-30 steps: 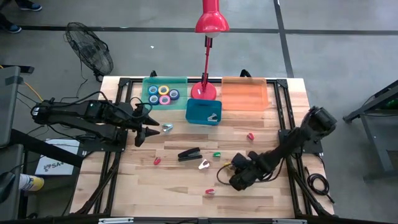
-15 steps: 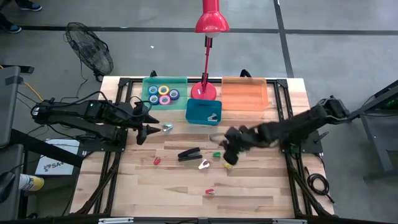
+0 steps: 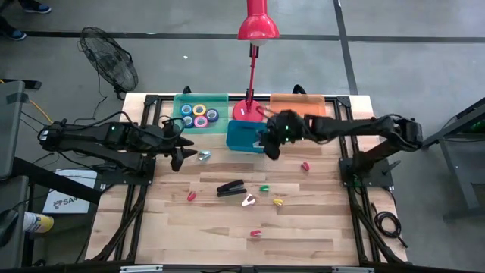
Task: Pick and place Stapler, Stapler remover, tape
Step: Put the black staple remover into the blue bin
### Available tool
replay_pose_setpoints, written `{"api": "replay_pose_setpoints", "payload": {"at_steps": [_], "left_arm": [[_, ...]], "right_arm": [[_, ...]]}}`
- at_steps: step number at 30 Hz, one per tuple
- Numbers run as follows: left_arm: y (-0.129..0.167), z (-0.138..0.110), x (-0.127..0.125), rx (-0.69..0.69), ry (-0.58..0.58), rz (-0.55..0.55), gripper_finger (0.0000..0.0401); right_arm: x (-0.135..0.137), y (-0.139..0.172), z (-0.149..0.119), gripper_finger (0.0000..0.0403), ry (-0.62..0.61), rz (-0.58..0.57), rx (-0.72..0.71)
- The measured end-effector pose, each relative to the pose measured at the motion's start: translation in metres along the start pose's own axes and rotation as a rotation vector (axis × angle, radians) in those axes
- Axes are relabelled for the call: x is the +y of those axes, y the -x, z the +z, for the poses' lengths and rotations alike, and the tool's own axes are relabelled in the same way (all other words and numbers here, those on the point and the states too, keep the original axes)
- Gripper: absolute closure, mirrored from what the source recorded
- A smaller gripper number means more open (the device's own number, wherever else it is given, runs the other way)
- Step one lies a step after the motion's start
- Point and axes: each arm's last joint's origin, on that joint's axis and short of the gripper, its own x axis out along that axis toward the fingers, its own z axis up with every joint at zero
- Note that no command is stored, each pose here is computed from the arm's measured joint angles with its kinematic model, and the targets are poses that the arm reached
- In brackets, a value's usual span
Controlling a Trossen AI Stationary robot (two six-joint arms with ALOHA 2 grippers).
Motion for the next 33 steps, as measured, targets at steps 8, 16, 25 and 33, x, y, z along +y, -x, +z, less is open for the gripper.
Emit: {"api": "replay_pose_setpoints", "payload": {"at_steps": [8, 16, 25, 33], "left_arm": [[-0.013, 0.000, -0.002, -0.003, 0.078, 0.077, 0.0203], [-0.028, -0.002, -0.004, 0.009, 0.168, 0.155, 0.0203], [-0.045, -0.005, -0.005, -0.011, 0.235, 0.267, 0.0203], [-0.058, -0.009, -0.007, 0.015, 0.226, 0.314, 0.0203]], "right_arm": [[-0.039, -0.025, -0.006, 0.0328, 0.065, 0.008, 0.088], [-0.048, -0.050, -0.013, 0.0321, 0.118, 0.031, 0.110], [-0.050, -0.058, -0.019, 0.0299, 0.140, 0.035, 0.138], [-0.050, -0.058, -0.019, 0.0224, 0.143, 0.036, 0.138]]}}
